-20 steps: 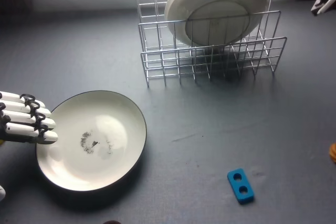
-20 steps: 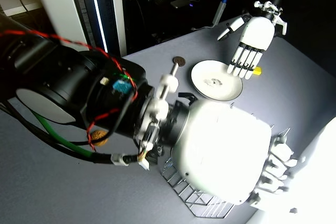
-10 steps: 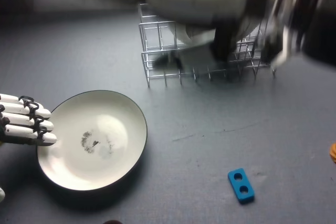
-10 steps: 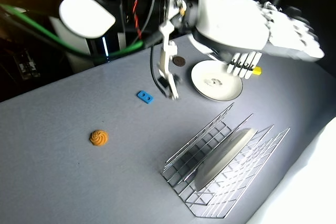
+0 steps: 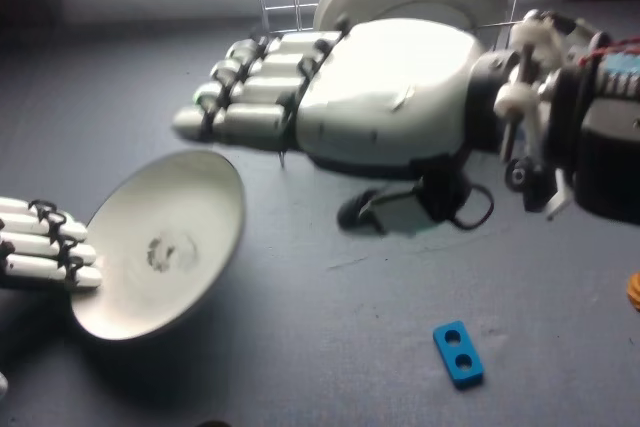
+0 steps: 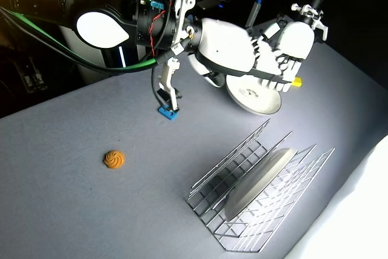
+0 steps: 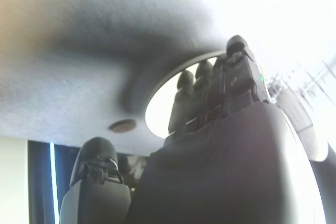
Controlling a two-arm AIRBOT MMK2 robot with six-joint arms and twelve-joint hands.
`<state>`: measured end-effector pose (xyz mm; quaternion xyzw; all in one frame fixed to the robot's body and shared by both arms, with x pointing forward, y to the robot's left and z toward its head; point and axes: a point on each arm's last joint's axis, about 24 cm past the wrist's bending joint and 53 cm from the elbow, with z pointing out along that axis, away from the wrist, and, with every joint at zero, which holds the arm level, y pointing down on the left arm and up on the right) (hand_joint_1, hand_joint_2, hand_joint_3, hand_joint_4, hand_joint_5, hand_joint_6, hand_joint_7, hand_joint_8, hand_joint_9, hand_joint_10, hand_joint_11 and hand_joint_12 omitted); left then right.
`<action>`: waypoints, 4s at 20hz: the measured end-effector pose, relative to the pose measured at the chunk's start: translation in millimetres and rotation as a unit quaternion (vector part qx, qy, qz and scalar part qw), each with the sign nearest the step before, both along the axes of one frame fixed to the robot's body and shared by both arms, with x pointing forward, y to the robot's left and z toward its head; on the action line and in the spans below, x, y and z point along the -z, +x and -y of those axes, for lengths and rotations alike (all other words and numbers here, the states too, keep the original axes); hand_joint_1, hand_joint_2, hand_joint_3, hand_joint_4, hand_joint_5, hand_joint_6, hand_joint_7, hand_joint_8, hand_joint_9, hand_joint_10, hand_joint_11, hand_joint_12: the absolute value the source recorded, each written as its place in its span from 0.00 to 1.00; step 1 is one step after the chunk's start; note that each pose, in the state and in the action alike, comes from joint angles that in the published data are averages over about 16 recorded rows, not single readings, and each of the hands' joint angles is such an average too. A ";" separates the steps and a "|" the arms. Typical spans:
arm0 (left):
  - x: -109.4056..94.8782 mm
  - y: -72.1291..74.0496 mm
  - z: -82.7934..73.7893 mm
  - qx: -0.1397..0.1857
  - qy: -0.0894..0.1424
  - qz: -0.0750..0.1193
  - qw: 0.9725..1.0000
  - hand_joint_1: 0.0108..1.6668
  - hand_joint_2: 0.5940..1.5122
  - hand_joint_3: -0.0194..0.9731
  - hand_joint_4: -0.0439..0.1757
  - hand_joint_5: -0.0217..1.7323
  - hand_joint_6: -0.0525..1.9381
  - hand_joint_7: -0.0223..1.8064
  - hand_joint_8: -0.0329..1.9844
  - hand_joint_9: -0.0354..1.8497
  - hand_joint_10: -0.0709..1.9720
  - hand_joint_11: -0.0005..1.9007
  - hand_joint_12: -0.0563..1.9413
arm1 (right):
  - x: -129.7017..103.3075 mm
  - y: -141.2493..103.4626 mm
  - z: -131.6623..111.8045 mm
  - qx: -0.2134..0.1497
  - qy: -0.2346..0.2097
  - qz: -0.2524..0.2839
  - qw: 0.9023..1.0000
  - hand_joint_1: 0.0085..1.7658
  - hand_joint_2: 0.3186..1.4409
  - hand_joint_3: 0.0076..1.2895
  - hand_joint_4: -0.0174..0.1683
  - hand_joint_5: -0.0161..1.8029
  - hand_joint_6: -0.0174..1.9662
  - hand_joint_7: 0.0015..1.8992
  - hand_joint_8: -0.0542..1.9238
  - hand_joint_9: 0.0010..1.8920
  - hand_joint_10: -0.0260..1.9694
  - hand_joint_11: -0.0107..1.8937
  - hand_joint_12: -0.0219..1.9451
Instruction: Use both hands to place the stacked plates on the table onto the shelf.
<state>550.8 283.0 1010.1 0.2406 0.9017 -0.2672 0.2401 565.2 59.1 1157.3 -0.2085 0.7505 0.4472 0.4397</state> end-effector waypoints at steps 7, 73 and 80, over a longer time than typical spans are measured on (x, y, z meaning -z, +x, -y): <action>6.0 -3.3 -2.6 -0.002 0.006 -0.008 1.000 0.00 0.56 0.04 0.20 0.04 0.02 0.02 0.02 0.01 0.02 0.01 0.03 | 39.1 -2.7 -19.3 -0.021 -0.037 -0.009 0.999 0.73 0.66 0.01 0.09 0.02 0.02 0.01 0.04 0.01 0.02 0.02 0.02; -131.2 48.8 -0.4 -0.039 -0.085 0.124 0.988 0.00 0.55 0.04 0.23 0.06 0.03 0.04 0.02 0.03 0.04 0.01 0.03 | -41.4 3.4 -27.1 0.006 0.060 -0.034 0.998 0.68 0.63 0.01 0.20 0.52 0.52 0.53 0.50 0.63 0.13 0.45 0.59; -136.6 42.9 -4.3 -0.037 -0.082 0.122 0.988 0.00 0.56 0.04 0.23 0.06 0.03 0.04 0.02 0.03 0.04 0.01 0.03 | -87.7 16.8 1.8 0.052 0.129 -0.085 0.987 0.68 0.63 0.01 0.14 0.52 0.51 0.55 0.50 0.65 0.12 0.47 0.61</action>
